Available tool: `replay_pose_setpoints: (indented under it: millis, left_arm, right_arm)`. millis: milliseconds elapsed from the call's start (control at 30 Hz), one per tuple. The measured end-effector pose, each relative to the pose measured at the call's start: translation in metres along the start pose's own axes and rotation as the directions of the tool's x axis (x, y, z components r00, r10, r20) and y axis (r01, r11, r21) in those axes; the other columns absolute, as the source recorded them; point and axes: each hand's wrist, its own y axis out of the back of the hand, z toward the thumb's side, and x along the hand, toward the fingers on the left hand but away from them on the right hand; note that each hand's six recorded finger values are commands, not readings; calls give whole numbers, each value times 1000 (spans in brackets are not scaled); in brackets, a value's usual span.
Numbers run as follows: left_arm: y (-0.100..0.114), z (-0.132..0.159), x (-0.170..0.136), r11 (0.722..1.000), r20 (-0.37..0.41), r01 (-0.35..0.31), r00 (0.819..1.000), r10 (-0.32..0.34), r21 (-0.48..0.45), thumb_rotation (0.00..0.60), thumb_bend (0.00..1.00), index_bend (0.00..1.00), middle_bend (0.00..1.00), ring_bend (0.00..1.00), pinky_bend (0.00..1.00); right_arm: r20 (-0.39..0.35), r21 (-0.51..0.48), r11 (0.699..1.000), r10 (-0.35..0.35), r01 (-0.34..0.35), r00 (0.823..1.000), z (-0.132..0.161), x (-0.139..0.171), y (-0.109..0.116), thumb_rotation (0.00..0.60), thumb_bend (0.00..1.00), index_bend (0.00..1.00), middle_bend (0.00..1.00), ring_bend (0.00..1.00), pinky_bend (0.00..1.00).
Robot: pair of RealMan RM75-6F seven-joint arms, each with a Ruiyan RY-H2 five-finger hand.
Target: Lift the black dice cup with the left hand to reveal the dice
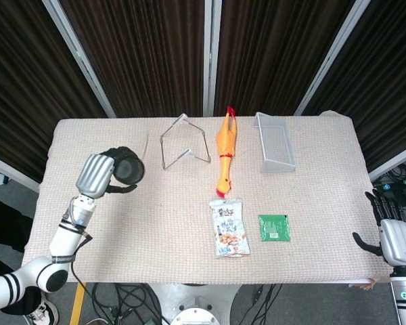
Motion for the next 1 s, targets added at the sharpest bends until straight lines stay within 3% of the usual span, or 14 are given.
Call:
replay_pose_setpoints:
  millis: [133,200,267,433,500,600,667,733,833,867,933,1000]
  left_arm:
    - [7,7,4,1000,10,0,1000,-1,26,600,252,462,588,440,537]
    - [-3,3,0,998,-6,43,999,-43,38,600,252,462,584,439,537]
    - [-25,-7,-8,990,-35,130,991,-128,55,600,252,461,580,439,537]
    - [-75,-37,-27,931,-119,357,930,-348,73,600,252,462,574,437,535]
    - [-76,-36,-25,925,-118,374,924,-364,73,600,252,463,571,437,531]
    - [-57,-25,-10,947,-83,307,950,-300,91,600,254,466,565,437,524]
    - [-29,-11,3,975,-47,193,981,-189,112,600,254,466,564,436,523]
    - [4,4,12,991,-11,50,999,-49,121,600,254,466,564,436,523]
    - [38,12,12,986,2,-109,994,109,127,600,254,467,560,436,524]
    - [43,12,10,982,-1,-134,991,135,135,600,254,467,555,436,524]
    - [45,7,6,976,-13,-148,988,152,160,600,254,467,547,436,524]
    - [37,2,4,977,-27,-119,992,125,179,600,254,467,541,436,524]
  right_arm:
    - [4,-1,1000,2,-2,1000,-2,0,-1,600,163,0,0,0,0]
    - [6,-4,1000,9,-9,1000,-3,0,-3,600,163,0,0,0,0]
    - [6,-6,1000,12,-11,1000,-3,1,-4,600,162,0,0,0,0]
    - [10,-8,1000,-5,5,1000,-6,2,0,600,162,0,0,0,0]
    - [15,-9,1000,-7,7,1000,-8,2,1,600,163,0,0,0,0]
    - [16,-11,1000,-4,4,1000,-9,2,0,600,162,0,0,0,0]
    - [14,-12,1000,1,-1,1000,-9,2,-2,600,162,0,0,0,0]
    - [14,-13,1000,3,-3,1000,-10,2,-3,600,162,0,0,0,0]
    - [15,-15,1000,4,-4,1000,-11,2,-4,600,163,0,0,0,0]
    - [15,-15,1000,4,-4,1000,-11,2,-4,600,163,0,0,0,0]
    - [15,-14,1000,3,-3,1000,-11,2,-3,600,163,0,0,0,0]
    - [17,-12,1000,3,-3,1000,-12,3,-4,600,163,0,0,0,0]
